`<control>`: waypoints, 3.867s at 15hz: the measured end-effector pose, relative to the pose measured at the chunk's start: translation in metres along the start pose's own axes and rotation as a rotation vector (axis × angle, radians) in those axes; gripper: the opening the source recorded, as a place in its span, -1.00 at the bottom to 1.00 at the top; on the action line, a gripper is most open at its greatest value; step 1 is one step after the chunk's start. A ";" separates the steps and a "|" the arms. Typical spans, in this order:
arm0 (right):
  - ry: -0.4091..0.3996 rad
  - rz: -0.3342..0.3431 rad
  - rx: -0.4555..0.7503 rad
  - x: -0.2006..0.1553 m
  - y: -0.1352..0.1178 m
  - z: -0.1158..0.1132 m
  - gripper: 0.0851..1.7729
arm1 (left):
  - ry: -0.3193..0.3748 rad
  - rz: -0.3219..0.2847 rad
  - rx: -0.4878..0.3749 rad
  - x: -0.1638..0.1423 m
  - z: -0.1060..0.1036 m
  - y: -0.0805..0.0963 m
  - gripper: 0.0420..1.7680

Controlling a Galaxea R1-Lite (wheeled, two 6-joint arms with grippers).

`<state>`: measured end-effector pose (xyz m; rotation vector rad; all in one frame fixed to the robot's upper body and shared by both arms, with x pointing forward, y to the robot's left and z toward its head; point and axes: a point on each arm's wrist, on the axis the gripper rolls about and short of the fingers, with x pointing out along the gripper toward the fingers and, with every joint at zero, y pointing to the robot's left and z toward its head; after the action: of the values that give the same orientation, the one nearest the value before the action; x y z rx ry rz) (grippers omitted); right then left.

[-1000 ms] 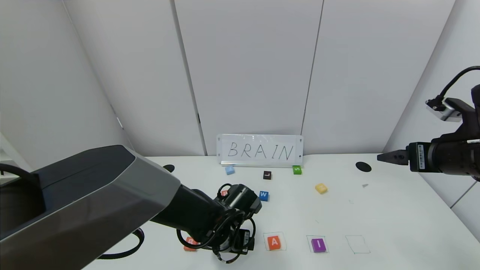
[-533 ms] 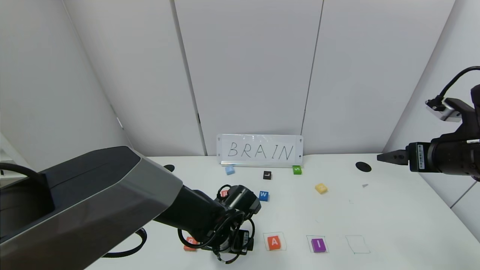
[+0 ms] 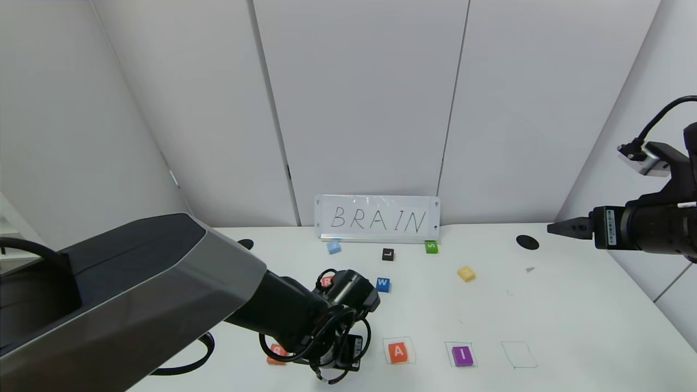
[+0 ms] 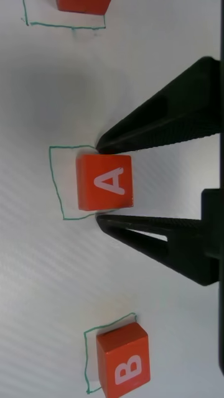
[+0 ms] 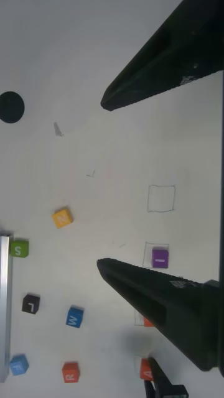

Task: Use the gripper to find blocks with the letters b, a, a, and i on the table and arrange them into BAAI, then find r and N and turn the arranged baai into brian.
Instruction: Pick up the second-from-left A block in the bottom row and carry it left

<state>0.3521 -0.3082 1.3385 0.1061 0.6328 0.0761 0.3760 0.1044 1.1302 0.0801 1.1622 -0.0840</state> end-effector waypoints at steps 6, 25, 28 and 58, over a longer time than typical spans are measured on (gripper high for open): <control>0.000 -0.001 0.000 0.000 0.000 0.000 0.93 | -0.001 0.002 -0.001 0.000 0.000 0.000 -0.45; -0.007 -0.015 0.000 -0.001 0.000 0.001 0.93 | -0.085 0.026 -0.056 -0.051 0.040 0.049 -0.45; -0.007 -0.015 0.000 -0.001 0.000 0.001 0.93 | -0.121 0.043 -0.092 -0.059 0.057 0.080 -0.45; -0.004 -0.016 0.000 0.000 -0.001 0.001 0.93 | 0.011 0.032 -0.164 0.001 0.077 0.246 -0.45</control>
<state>0.3525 -0.3089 1.3389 0.1009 0.6296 0.0603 0.4727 0.3404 1.1645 -0.0457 1.1746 0.0398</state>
